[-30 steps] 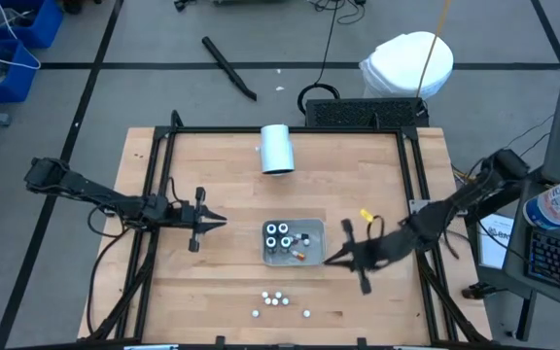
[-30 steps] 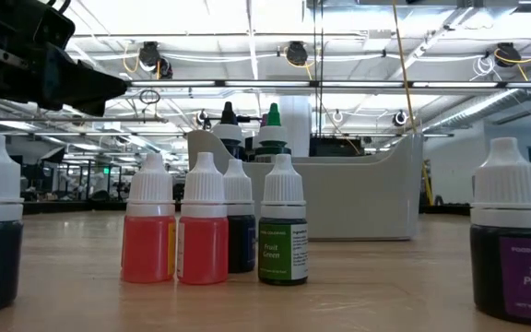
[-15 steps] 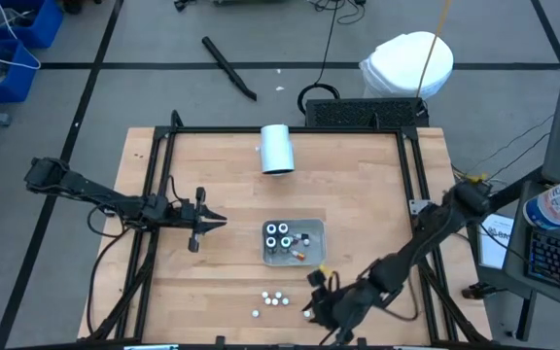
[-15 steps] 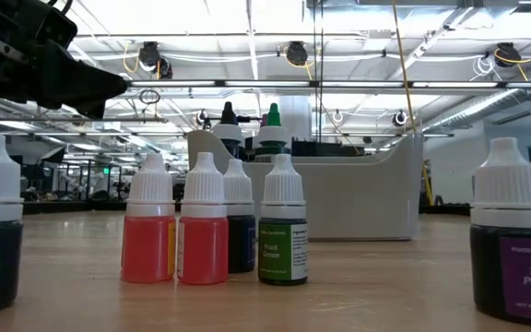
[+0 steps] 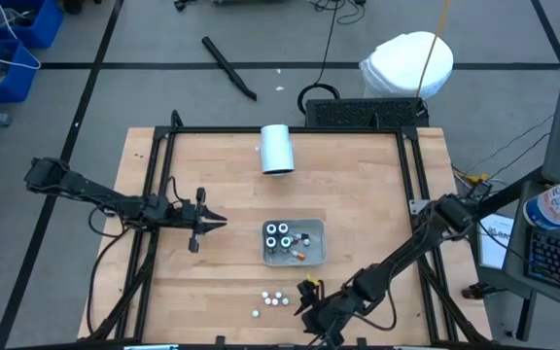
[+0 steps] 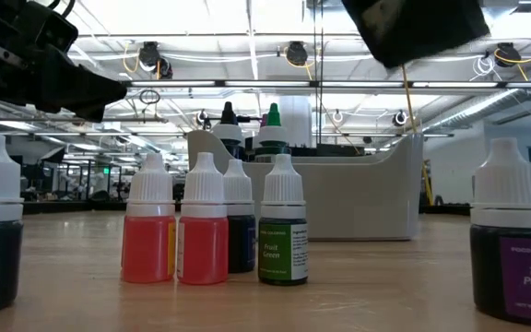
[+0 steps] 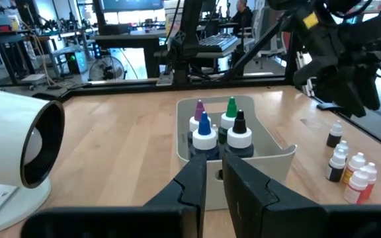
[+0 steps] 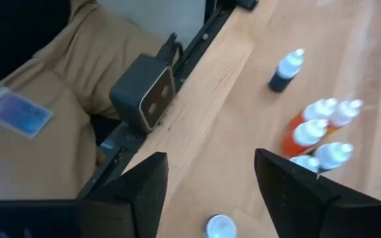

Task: Pick & Place food coloring
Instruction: Put the small purple food coloring bottle into the gray bin

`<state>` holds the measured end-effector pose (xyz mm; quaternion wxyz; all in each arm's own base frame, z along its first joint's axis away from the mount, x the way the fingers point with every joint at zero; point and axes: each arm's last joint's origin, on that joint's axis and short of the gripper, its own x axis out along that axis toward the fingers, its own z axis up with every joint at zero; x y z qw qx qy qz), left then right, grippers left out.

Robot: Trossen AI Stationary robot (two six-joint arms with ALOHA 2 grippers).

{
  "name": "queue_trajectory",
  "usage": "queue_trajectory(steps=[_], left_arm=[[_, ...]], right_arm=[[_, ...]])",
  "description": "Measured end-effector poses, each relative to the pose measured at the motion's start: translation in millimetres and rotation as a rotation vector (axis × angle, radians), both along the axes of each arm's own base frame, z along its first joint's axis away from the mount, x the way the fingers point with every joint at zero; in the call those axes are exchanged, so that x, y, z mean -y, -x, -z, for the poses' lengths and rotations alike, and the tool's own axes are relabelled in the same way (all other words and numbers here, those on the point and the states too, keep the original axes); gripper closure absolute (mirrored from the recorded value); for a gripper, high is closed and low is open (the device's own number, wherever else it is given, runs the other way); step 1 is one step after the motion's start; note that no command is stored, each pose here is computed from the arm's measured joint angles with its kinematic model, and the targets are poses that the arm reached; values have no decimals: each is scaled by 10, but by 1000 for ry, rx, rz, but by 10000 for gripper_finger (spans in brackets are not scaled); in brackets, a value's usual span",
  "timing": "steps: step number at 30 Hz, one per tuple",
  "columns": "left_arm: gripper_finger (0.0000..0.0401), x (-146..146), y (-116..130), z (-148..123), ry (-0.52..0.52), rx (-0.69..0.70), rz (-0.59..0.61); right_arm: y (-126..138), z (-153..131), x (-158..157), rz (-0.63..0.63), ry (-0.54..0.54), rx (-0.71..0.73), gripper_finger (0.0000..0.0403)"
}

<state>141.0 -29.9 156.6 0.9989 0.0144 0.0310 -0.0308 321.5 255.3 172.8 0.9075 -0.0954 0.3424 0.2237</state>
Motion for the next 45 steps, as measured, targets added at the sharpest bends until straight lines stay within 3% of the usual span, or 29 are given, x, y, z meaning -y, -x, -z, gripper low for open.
queue_trajectory(steps=[20, 30, 38, 45], left_arm=[[343, 0, 0, -2, 2, 2, 0], [343, 0, 0, -2, 2, 2, 0], [343, 0, 0, -2, 2, 2, 0], [343, 0, 0, -2, 2, 2, 0]], right_arm=[[78, 355, 69, 6, 73, -96, 242], [72, 351, 72, 7, 74, -90, 286], [40, 351, 113, 15, 78, -88, 347], [58, 221, 157, 1, 89, -77, 350]])
